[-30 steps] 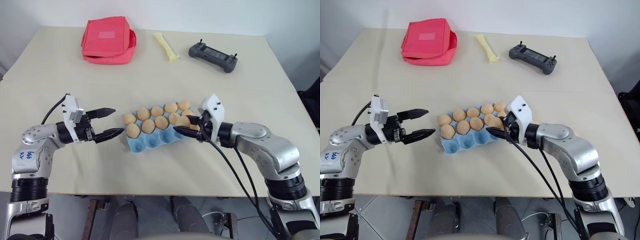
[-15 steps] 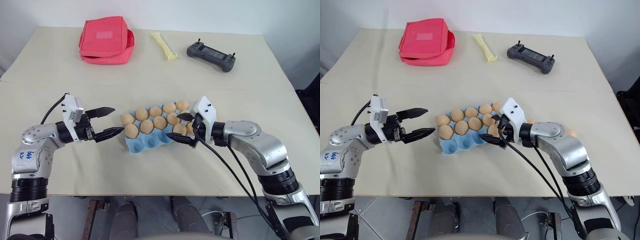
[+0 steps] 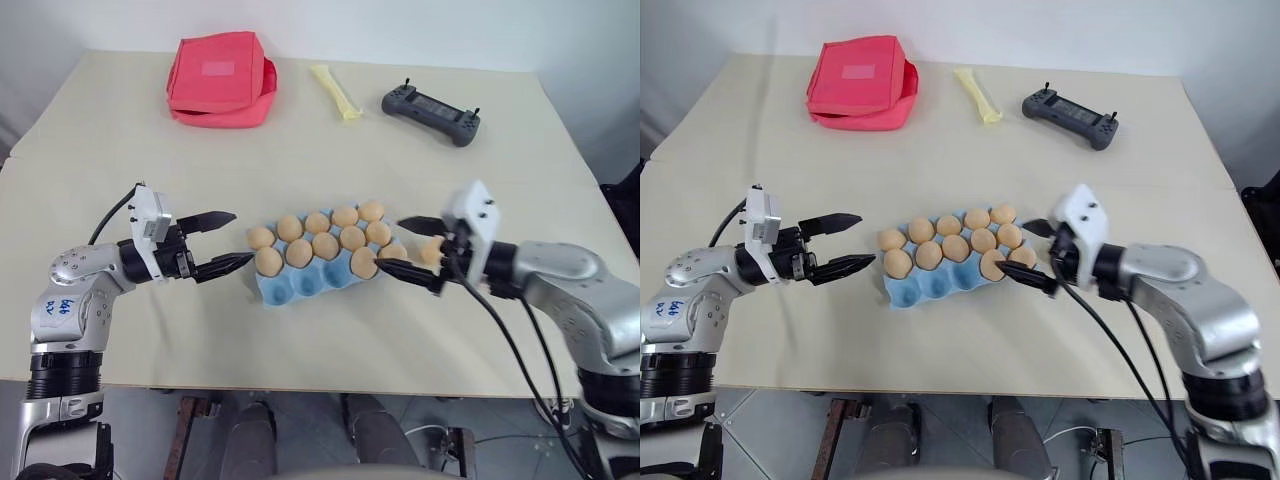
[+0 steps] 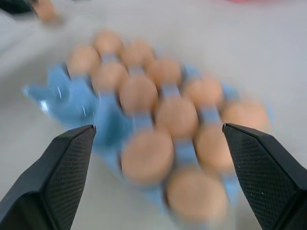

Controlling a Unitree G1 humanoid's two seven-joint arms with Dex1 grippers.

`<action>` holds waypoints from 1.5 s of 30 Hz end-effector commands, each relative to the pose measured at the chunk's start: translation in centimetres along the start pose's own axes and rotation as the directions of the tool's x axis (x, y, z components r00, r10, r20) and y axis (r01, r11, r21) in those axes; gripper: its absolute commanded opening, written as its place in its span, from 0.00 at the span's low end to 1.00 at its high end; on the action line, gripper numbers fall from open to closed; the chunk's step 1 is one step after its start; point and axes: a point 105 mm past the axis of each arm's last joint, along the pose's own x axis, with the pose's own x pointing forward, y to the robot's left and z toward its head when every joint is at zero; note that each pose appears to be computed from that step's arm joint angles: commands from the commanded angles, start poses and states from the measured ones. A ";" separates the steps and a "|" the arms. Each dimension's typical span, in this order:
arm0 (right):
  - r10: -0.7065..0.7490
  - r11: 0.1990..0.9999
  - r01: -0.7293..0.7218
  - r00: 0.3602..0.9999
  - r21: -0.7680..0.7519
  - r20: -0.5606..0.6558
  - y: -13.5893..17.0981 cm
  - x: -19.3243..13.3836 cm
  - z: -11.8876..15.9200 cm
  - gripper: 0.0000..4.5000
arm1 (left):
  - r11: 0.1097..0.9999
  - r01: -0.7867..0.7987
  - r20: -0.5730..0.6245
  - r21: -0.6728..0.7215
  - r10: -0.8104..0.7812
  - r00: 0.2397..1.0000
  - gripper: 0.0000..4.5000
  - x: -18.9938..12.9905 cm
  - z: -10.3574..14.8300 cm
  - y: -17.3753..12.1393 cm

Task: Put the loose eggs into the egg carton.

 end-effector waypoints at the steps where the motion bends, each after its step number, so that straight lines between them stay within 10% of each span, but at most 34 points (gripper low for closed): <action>1: -0.042 0.998 0.042 0.999 -0.036 0.011 -0.1 -2.8 1.0 0.98 | 0.999 0.016 0.020 0.036 -0.016 1.000 1.00 0.0 0.9 0.0; 12: -0.246 0.961 0.264 0.951 0.079 -0.188 -0.6 -11.1 -3.7 0.98 | 0.999 0.042 0.010 0.018 -0.042 0.999 1.00 0.1 0.4 0.3; 45: -0.495 0.824 0.517 0.856 0.234 -0.149 -10.4 -7.3 -9.1 0.98 | 0.999 0.021 0.023 0.030 -0.022 1.000 1.00 -0.2 0.9 -0.3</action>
